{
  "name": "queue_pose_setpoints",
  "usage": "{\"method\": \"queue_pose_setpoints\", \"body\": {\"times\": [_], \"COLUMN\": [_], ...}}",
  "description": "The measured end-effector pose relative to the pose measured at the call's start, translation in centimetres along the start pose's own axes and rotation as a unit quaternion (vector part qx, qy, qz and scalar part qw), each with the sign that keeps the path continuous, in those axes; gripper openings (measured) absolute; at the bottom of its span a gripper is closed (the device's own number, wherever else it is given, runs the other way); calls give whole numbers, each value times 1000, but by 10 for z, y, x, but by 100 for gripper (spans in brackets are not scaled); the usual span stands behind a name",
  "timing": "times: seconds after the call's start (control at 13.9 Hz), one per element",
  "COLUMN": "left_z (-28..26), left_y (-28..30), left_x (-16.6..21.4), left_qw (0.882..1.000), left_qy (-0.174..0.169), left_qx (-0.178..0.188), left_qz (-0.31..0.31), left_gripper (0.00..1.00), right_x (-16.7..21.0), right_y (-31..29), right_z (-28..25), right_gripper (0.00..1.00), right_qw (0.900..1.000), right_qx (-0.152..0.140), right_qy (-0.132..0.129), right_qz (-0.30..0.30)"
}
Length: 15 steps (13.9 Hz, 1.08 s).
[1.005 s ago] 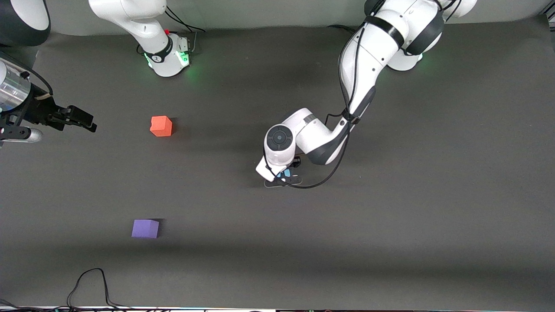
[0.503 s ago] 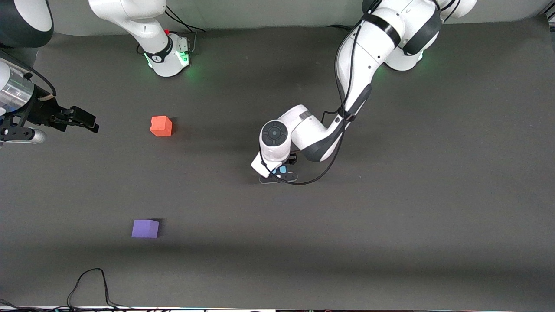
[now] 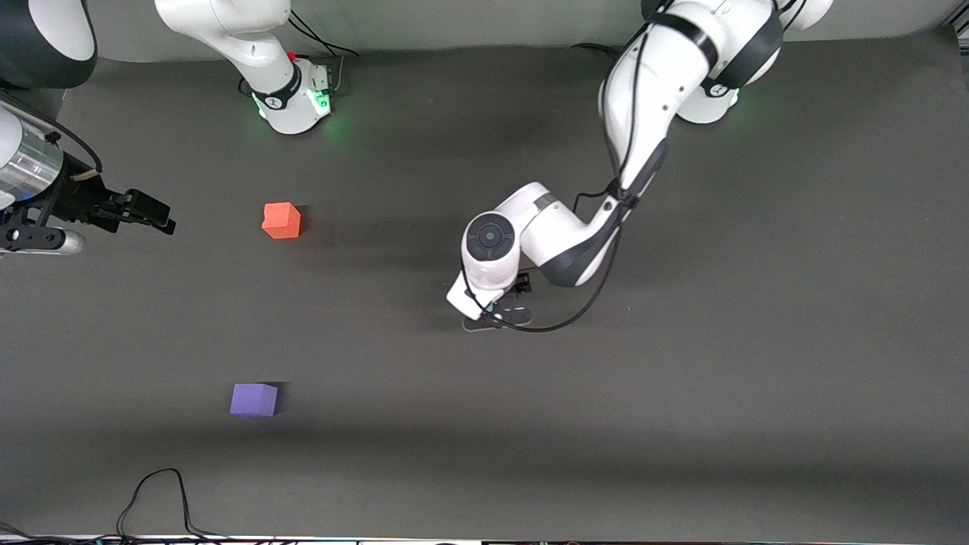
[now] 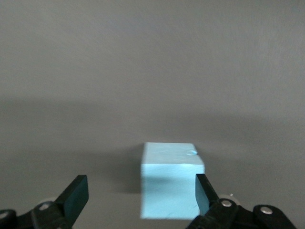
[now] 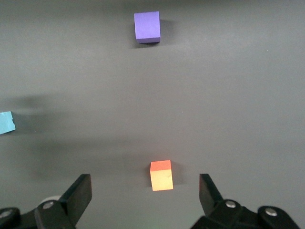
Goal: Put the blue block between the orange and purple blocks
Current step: 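Set down the blue block with the left gripper while the right gripper reaches it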
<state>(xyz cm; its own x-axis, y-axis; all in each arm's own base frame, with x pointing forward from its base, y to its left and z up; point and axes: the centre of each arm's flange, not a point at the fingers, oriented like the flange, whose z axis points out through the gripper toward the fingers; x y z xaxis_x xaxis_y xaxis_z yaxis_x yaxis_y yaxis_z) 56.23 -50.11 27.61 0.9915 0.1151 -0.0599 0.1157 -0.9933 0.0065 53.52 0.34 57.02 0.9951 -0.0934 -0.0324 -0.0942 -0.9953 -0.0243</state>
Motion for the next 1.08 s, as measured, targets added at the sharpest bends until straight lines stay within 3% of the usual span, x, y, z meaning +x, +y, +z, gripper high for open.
{"method": "queue_pose_setpoints", "body": {"times": [0.22, 0.57, 0.72, 0.86, 1.08], "left_z": [-78, -189, -214, -236, -262], "left_y": [-50, -227, -294, -352, -433], "left_x": [27, 85, 81, 73, 70], "left_qw": [1000, 997, 995, 995, 996], "left_qy": [3, 16, 8, -6, -3], "left_qx": [18, 25, 37, 35, 31], "left_qz": [22, 71, 89, 93, 86], "left_gripper": [100, 100, 100, 100, 100], "right_x": [3, 7, 11, 14, 15], "right_y": [-32, -188, -248, -296, -361], "right_z": [-5, 16, 33, 57, 100], "right_gripper": [100, 100, 100, 100, 100], "right_qw": [1000, 999, 999, 999, 999], "right_qx": [-1, 7, 20, 14, 26], "right_qy": [6, 1, -9, -15, 2], "right_qz": [-16, -34, -29, -37, -37]}}
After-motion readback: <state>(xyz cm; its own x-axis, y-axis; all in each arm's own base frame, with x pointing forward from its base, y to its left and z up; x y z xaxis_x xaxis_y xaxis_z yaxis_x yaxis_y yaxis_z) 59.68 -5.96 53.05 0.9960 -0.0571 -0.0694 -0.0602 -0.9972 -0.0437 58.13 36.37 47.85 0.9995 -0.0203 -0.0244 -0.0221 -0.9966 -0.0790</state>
